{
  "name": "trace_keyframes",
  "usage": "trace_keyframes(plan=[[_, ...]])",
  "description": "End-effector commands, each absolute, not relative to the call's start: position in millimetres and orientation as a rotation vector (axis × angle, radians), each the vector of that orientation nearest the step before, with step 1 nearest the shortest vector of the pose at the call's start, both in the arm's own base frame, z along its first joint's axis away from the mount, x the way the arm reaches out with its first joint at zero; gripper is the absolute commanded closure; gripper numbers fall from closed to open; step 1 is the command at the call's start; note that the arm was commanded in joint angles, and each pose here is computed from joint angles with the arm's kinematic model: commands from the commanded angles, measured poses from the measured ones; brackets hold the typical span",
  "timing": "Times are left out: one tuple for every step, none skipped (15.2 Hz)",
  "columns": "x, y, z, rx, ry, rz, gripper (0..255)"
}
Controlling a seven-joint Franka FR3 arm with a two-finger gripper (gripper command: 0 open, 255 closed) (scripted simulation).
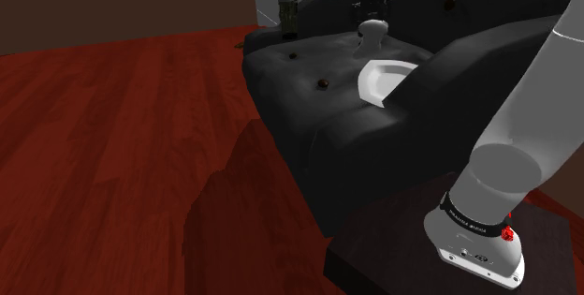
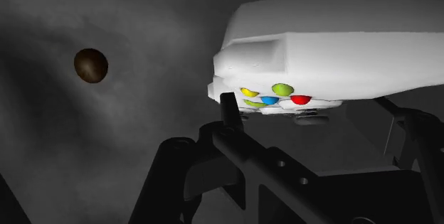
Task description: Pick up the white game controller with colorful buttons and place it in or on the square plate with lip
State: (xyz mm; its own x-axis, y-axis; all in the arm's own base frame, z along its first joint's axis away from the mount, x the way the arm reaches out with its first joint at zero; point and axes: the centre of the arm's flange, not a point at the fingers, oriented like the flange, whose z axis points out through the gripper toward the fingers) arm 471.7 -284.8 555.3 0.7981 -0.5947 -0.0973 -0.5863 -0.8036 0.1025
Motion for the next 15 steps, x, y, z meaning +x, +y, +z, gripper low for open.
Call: trace_keyframes(plan=[[448,-267,555,2.915,-0.957,-0.19,255],[438,-258,555,2.915,-0.957,-0.19,255],[428,-250,555,2.915,-0.957,-0.19,255],[418,-241,555,2.915,-0.957,-0.19,255],[408,-233,555,2.915,-0.957,-0.19,255],[397,-225,555,2.915,-0.957,-0.19,255],[387,-216,556,2.915,-0.957,-0.19,255],[377,-208,556,2.915,-0.957,-0.19,255],[367,-199,556,2.915,-0.957,-0.19,255],[357,-191,556,2.915,-0.957,-0.19,255],[368,-199,556,2.916,-0.957,-0.189,255],[368,-199,556,2.916,-0.957,-0.189,0],[372,-219,555,2.898,-1.093,-0.227,0],[375,-239,554,2.874,-1.23,-0.264,0],[376,-259,552,2.842,-1.366,-0.302,0]])
